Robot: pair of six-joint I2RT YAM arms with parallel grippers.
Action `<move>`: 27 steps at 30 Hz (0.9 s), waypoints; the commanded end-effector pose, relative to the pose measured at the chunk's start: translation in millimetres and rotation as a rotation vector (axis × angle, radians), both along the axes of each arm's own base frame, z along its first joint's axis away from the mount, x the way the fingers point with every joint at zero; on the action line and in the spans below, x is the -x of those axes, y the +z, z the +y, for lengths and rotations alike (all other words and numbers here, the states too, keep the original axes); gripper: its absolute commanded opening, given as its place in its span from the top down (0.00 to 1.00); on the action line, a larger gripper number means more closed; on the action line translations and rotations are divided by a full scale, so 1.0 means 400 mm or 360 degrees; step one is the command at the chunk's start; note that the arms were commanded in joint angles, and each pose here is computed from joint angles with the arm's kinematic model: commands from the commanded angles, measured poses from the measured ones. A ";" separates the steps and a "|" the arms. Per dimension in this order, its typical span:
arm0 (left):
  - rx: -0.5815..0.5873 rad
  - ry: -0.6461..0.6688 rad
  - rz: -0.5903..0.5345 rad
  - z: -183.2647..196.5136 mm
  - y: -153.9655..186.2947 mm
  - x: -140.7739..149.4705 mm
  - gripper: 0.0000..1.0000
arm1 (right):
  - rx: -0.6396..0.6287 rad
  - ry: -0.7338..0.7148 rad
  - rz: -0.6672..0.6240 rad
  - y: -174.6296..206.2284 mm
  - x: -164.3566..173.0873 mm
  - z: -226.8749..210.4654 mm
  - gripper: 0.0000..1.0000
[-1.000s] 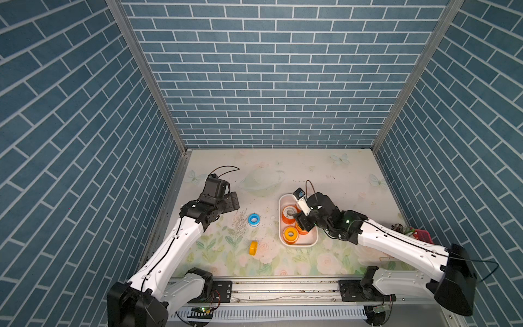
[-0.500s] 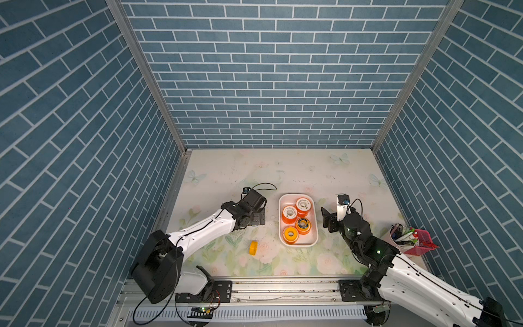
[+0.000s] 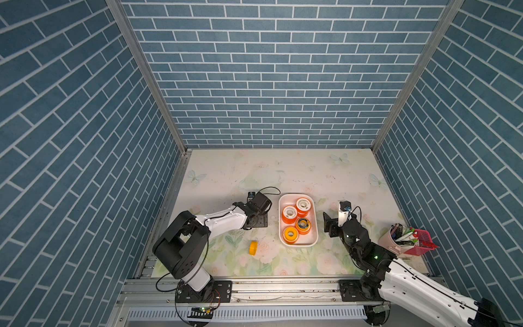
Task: Put the sealing tape into the storage box
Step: Pick up the sealing tape at the center of the board.
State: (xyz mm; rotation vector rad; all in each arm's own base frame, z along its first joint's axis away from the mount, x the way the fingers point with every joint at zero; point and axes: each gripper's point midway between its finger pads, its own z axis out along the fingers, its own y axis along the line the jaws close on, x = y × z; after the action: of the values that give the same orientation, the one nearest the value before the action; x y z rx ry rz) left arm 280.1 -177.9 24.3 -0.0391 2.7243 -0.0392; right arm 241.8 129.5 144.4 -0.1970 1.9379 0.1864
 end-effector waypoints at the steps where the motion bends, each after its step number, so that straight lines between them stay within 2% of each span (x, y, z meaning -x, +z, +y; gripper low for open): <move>1: -0.0010 0.0016 -0.0014 0.000 -0.007 -0.012 0.13 | -0.0048 -0.0041 0.0005 -0.006 -0.007 -0.002 0.20; 9: -0.0029 0.0003 0.0009 -0.004 -0.024 -0.018 0.28 | -0.0039 -0.0044 0.0016 -0.018 -0.007 -0.003 0.20; 16: -0.0035 0.0010 -0.0014 0.001 0.000 -0.020 0.39 | -0.0045 -0.0040 0.0012 -0.020 -0.004 -0.004 0.20; 20: -0.0006 0.0013 -0.0059 -0.004 0.049 -0.027 0.43 | -0.0044 -0.0042 0.0017 -0.025 -0.003 -0.004 0.20; 27: 0.0093 -0.0047 -0.0174 -0.064 0.185 -0.054 0.43 | -0.0043 -0.0040 0.0021 -0.030 -0.002 -0.004 0.20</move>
State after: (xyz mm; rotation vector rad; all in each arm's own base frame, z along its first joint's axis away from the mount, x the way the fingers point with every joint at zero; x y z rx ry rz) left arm 300.3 -195.8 75.4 -0.0415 2.6395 -0.1132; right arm 242.0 129.7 132.6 -0.2037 1.9568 0.1744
